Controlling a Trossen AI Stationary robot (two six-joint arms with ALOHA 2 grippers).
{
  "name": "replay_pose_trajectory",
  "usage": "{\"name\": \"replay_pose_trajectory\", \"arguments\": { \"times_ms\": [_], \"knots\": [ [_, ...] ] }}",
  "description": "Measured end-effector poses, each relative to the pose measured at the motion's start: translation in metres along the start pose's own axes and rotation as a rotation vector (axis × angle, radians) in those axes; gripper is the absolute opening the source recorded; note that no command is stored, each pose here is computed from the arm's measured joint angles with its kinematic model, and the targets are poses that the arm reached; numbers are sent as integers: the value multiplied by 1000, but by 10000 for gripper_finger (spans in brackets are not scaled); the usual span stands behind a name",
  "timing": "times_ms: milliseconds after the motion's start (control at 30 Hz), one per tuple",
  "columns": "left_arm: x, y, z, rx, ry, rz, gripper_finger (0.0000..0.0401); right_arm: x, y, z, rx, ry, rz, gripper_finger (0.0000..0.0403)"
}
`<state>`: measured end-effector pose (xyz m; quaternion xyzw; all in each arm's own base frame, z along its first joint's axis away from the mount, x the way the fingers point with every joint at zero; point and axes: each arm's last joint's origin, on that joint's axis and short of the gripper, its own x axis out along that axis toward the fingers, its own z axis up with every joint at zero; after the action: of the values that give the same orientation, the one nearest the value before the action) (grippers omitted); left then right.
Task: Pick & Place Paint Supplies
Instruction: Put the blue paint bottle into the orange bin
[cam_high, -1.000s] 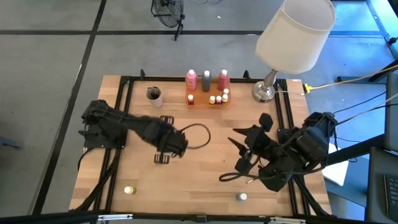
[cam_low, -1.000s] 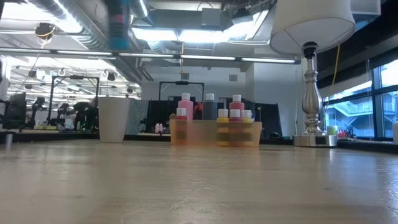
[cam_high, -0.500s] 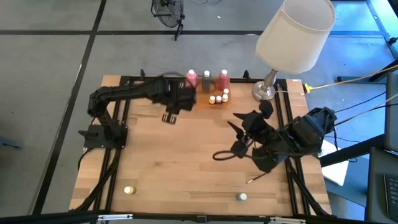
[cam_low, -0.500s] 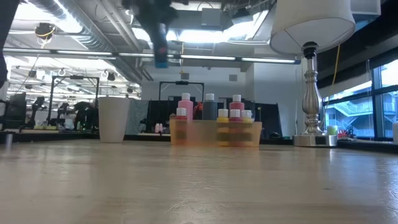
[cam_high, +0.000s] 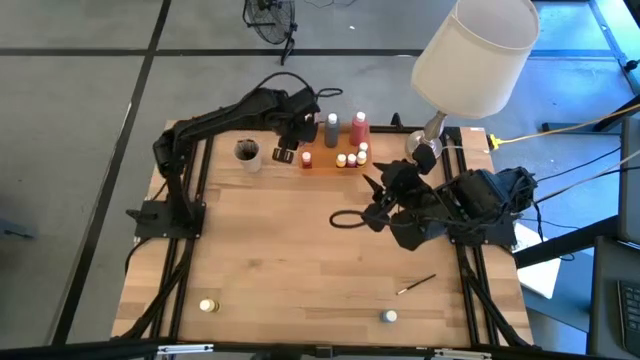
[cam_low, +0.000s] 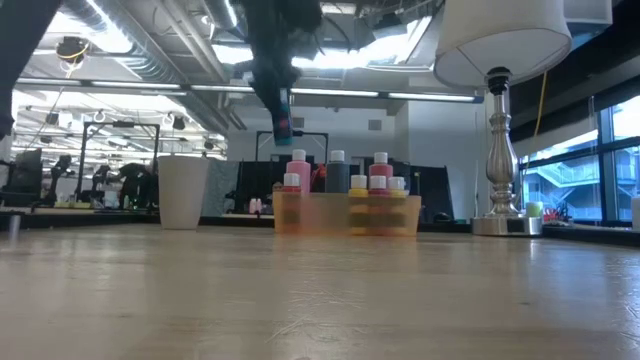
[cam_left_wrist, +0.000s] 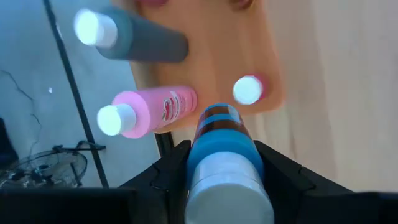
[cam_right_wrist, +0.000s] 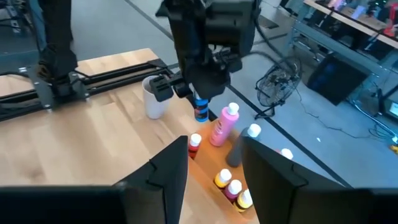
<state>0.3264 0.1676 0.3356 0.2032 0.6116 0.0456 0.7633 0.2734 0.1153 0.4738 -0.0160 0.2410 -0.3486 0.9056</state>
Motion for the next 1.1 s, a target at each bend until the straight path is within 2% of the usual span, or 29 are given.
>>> {"name": "replay_pose_trajectory", "arguments": {
  "times_ms": [233, 533, 1100],
  "knots": [
    [38, 13, 2, 39, 38, -24, 144, 13, -6, 4, 23, 36, -17, 152],
    [64, 17, 4, 39, 8, -109, 144, 22, -11, 6, 45, 55, -35, 152],
    [71, 19, 7, 52, 3, -98, 146, 23, -12, 6, 47, 57, -35, 151]
  ]
}}
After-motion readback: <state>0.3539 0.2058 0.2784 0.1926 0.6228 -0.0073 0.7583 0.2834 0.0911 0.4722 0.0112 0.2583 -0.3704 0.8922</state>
